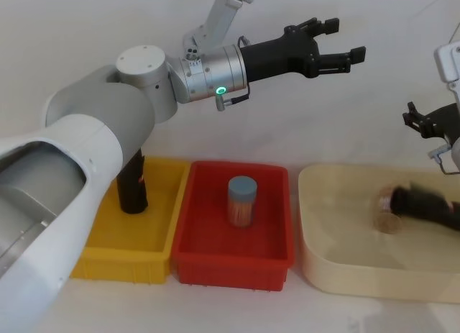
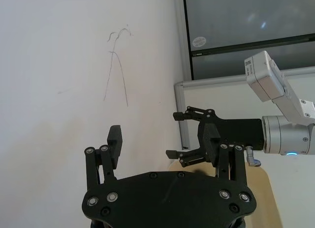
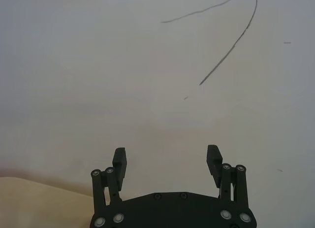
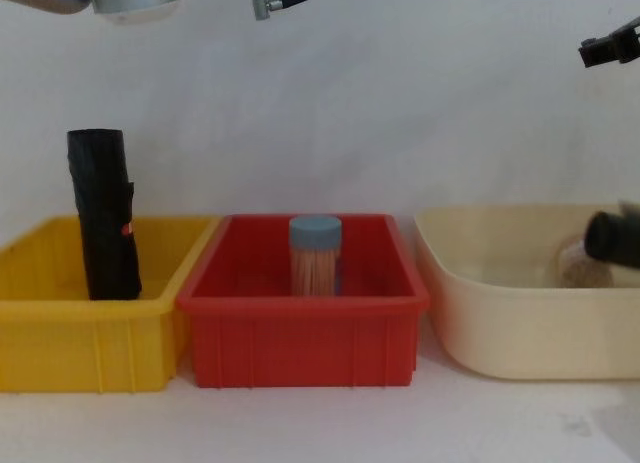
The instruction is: Pick up the garbage bag with the one hand and transfer it to the other hand.
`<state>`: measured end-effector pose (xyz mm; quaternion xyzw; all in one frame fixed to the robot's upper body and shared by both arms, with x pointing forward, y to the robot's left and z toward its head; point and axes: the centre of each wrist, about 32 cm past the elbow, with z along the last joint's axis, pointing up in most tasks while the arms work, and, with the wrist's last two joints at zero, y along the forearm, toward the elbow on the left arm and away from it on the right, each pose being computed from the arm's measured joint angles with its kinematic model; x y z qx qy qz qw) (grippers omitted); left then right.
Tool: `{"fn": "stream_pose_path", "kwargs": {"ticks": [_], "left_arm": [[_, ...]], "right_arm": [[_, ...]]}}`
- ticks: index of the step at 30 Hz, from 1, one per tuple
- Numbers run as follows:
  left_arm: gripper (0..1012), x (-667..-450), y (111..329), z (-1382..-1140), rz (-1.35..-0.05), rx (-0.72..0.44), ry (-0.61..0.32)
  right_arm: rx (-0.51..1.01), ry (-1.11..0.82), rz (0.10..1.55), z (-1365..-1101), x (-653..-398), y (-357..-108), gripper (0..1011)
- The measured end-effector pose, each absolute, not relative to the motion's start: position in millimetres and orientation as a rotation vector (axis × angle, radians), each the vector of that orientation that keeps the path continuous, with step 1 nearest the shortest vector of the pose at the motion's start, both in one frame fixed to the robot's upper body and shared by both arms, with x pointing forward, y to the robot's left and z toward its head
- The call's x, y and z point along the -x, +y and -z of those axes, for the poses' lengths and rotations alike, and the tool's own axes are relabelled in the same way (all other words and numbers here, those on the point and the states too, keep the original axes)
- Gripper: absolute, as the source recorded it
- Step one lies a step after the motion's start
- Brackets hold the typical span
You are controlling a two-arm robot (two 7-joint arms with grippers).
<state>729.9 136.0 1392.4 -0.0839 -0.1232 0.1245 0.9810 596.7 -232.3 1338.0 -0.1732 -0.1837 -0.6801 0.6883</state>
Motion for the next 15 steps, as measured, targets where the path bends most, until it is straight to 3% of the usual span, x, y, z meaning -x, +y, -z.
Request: {"fn": "stream_pose_path", "kwargs": {"ticks": [15], "left_arm": [[1001,-729.9,136.0,-1392.4,-0.251,0.169,-0.248]], "right_arm": [[0.394,-0.414,1.532,-1337.1,-596.6,-233.9,1002]]}}
